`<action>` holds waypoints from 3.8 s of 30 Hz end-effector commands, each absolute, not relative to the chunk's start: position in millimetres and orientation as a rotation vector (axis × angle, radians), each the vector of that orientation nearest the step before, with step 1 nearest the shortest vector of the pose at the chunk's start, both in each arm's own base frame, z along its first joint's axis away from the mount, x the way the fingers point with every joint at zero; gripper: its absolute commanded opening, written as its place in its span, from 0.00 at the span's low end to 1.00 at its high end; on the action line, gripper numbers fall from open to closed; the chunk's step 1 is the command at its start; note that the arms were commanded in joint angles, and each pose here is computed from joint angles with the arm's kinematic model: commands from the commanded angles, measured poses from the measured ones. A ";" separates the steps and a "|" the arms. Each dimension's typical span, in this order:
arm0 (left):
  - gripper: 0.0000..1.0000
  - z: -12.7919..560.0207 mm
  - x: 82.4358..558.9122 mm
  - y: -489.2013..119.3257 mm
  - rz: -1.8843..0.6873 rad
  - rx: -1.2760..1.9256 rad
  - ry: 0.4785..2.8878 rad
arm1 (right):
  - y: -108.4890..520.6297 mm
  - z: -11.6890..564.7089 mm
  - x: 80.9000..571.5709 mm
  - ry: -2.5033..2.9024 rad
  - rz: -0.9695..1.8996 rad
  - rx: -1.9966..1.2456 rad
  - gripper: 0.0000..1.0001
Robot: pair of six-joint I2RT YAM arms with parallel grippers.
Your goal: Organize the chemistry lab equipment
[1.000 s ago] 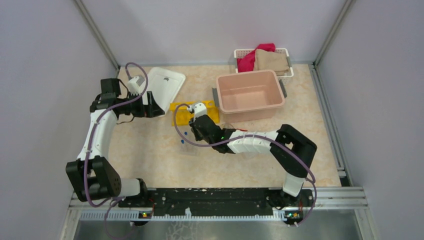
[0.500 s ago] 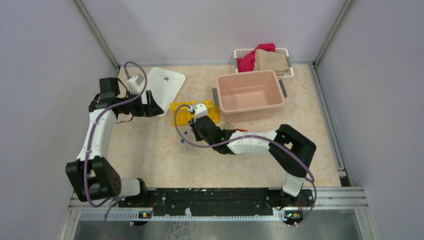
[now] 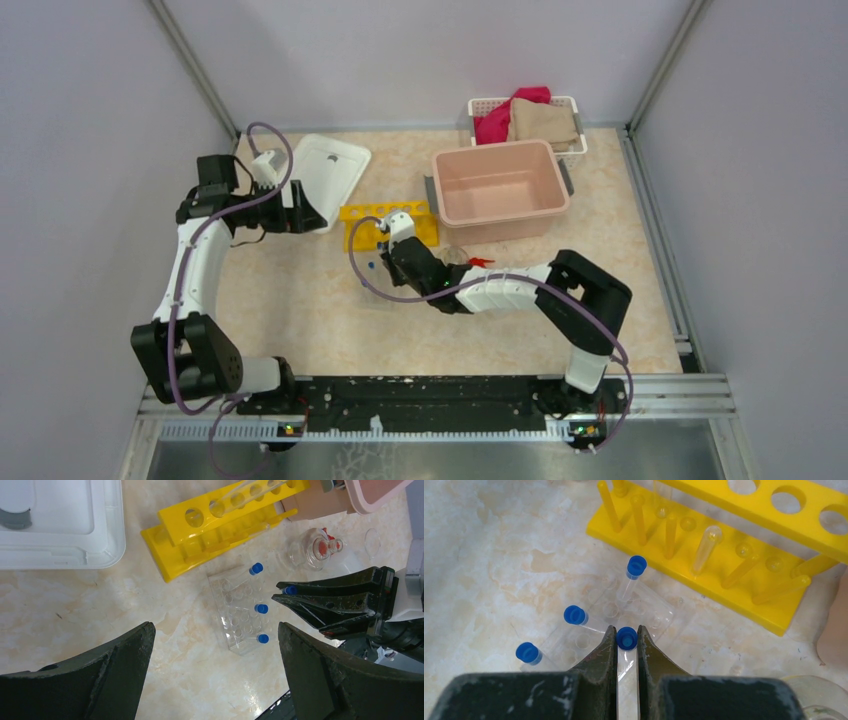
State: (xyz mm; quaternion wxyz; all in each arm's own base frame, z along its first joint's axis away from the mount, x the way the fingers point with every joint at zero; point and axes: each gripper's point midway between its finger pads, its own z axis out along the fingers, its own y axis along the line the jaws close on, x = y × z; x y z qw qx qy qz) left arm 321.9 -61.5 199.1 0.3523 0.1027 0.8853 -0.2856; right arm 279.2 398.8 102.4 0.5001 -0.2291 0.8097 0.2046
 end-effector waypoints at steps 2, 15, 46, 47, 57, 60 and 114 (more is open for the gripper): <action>0.99 212.9 326.3 -60.9 -0.736 0.298 2.249 | 402.6 101.9 271.8 1.926 0.483 -0.592 0.00; 0.99 218.2 329.6 -60.7 -0.733 0.301 2.237 | 398.1 99.2 269.0 1.910 0.486 -0.597 0.03; 0.99 233.8 327.2 -63.4 -0.740 0.300 2.203 | 288.6 195.9 293.5 2.169 0.341 -0.293 0.45; 0.99 234.3 327.6 -63.0 -0.739 0.298 2.201 | 282.8 190.4 294.1 2.184 0.311 -0.296 0.45; 0.99 234.0 328.0 -64.6 -0.751 0.287 2.197 | 255.2 128.2 306.2 2.297 0.187 -0.280 0.50; 0.99 234.9 327.8 -64.2 -0.747 0.289 2.197 | 254.1 117.0 310.7 2.305 0.173 -0.278 0.49; 0.99 243.7 322.7 -62.7 -0.708 0.305 2.172 | 215.8 255.2 454.6 2.174 0.112 -0.047 0.00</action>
